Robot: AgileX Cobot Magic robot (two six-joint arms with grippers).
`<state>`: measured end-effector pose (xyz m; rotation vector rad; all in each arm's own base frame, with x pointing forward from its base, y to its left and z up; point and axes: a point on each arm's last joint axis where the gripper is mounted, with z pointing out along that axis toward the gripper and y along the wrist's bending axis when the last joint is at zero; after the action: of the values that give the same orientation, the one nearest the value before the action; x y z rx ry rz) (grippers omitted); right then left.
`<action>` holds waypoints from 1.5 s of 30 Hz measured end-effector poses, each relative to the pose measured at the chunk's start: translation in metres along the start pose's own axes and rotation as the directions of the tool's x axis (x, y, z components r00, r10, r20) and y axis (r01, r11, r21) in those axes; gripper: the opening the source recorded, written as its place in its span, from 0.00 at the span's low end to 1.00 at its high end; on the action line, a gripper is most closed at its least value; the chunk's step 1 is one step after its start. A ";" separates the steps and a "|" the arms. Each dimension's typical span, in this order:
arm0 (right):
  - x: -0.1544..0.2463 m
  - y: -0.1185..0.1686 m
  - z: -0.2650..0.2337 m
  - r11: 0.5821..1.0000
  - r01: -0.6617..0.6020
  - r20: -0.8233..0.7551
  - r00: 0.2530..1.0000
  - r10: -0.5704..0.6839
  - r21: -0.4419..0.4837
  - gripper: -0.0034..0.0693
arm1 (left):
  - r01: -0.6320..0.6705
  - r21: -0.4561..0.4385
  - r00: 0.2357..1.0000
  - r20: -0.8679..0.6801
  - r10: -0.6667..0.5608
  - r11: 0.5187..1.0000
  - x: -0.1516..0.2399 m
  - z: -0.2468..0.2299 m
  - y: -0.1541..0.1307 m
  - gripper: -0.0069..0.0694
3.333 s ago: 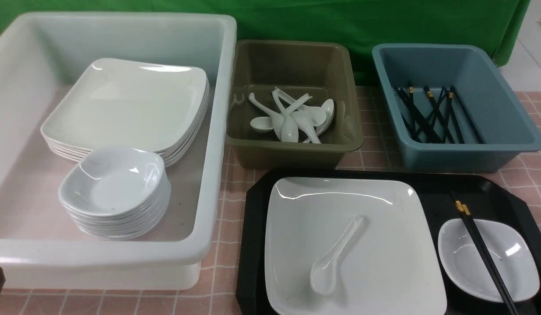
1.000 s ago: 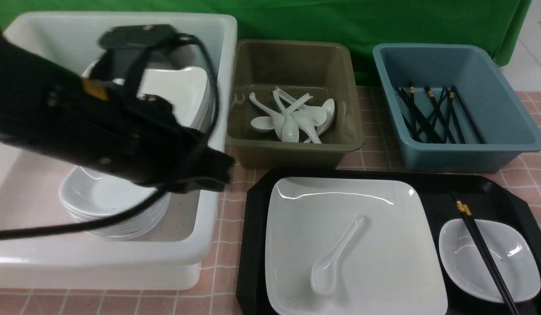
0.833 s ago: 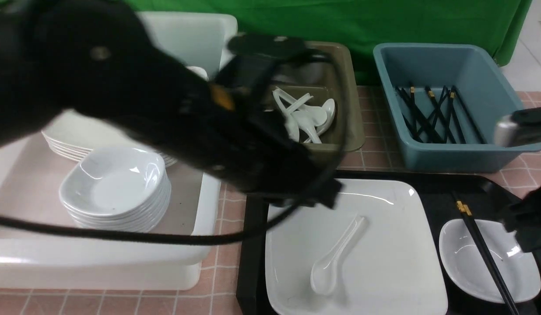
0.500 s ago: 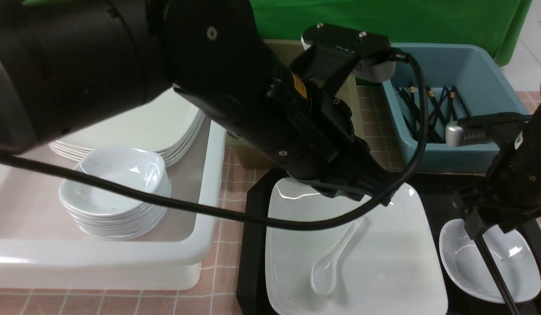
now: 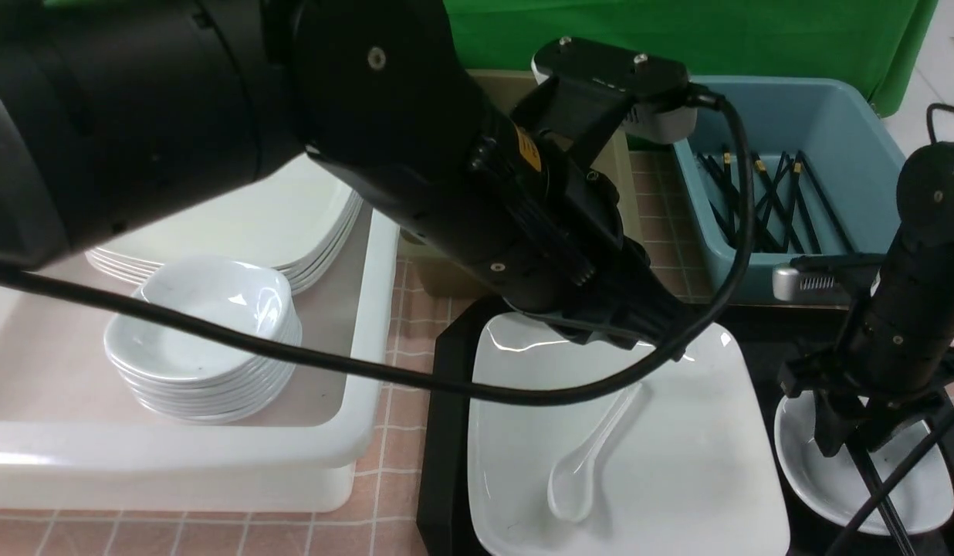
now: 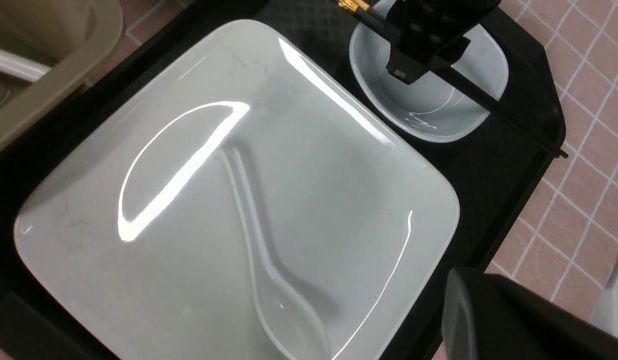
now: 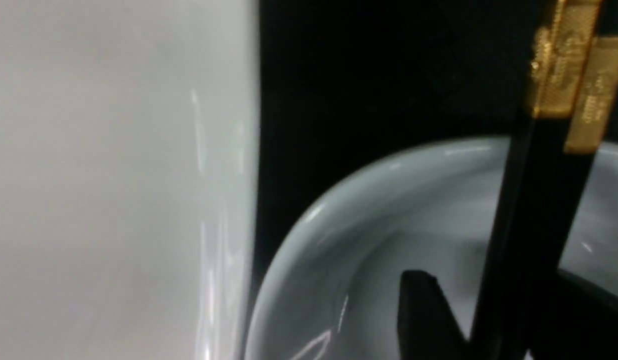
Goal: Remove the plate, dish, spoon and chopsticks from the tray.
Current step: Use the right arm to grab a pair of chopsticks from the plate, then use the right arm to put the chopsticks into the small storage box on the right
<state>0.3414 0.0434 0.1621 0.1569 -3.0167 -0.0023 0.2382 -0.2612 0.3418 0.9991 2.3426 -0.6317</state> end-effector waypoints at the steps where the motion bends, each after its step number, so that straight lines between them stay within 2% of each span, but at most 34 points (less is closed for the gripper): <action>1: 0.000 0.000 0.002 1.000 -0.001 -0.005 1.000 0.001 -0.001 0.39 | 0.000 0.000 1.000 0.000 0.000 1.000 0.000 0.000 0.000 0.08; 3: -0.001 0.000 0.002 1.000 -0.002 -0.007 1.000 0.002 -0.002 0.25 | 0.003 -0.001 1.000 0.000 -0.003 1.000 0.000 0.000 0.000 0.08; 12: 0.007 0.001 -0.011 1.000 0.020 -0.018 1.000 -0.021 -0.010 0.27 | 0.003 -0.001 1.000 0.000 -0.003 1.000 0.000 0.000 0.000 0.09; 15: 0.017 0.003 -0.034 0.999 0.030 0.023 0.999 -0.029 -0.038 0.27 | 0.003 -0.006 1.000 0.029 -0.003 1.000 -0.003 0.000 0.001 0.09; 18: 0.034 0.010 -0.075 0.993 0.069 0.161 0.986 -0.052 -0.100 0.27 | 0.003 -0.021 0.993 0.117 -0.001 1.000 -0.011 -0.001 0.002 0.09; 22: 0.033 0.007 -0.133 0.989 0.104 0.422 0.905 -0.051 -0.105 0.27 | -0.007 -0.067 0.957 0.290 0.026 0.998 -0.027 -0.004 0.006 0.09; 25: 0.018 -0.003 -0.169 0.993 0.077 0.597 0.802 -0.006 -0.094 0.27 | 0.000 -0.094 0.896 0.443 0.042 0.996 -0.041 -0.010 0.008 0.09; 27: -0.003 -0.018 -0.198 0.996 0.035 0.745 0.666 0.041 -0.086 0.27 | 0.000 -0.132 0.809 0.582 0.078 0.991 -0.054 -0.018 0.010 0.09; 29: -0.018 -0.026 -0.207 0.996 0.008 0.805 0.590 0.065 -0.086 0.27 | -0.007 -0.157 0.765 0.635 0.106 0.988 -0.059 -0.022 0.011 0.09; 31: -0.036 -0.033 -0.214 0.995 -0.024 0.859 0.502 0.100 -0.102 0.27 | -0.013 -0.171 0.754 0.645 0.122 0.985 -0.060 -0.020 0.012 0.09; 33: -0.055 -0.039 -0.209 0.991 -0.049 0.884 0.448 0.133 -0.124 0.27 | -0.016 -0.178 0.768 0.628 0.126 0.984 -0.059 -0.013 0.015 0.09; 37: -0.093 -0.045 -0.180 0.988 -0.075 0.901 0.405 0.156 -0.138 0.27 | -0.001 -0.189 0.827 0.553 0.107 0.982 -0.054 0.005 0.029 0.09; 40: -0.115 -0.049 -0.154 0.985 -0.091 0.904 0.393 0.170 -0.145 0.27 | 0.014 -0.198 0.861 0.500 0.088 0.980 -0.049 0.013 0.040 0.09; 45: -0.143 -0.052 -0.106 0.982 -0.113 0.887 0.421 0.187 -0.153 0.27 | 0.032 -0.207 0.918 0.392 0.053 0.978 -0.039 0.019 0.055 0.09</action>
<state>0.5005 0.0065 0.2497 -0.2235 -4.1191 -0.2686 0.3077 -0.2585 0.3395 0.7106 1.9937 -0.5133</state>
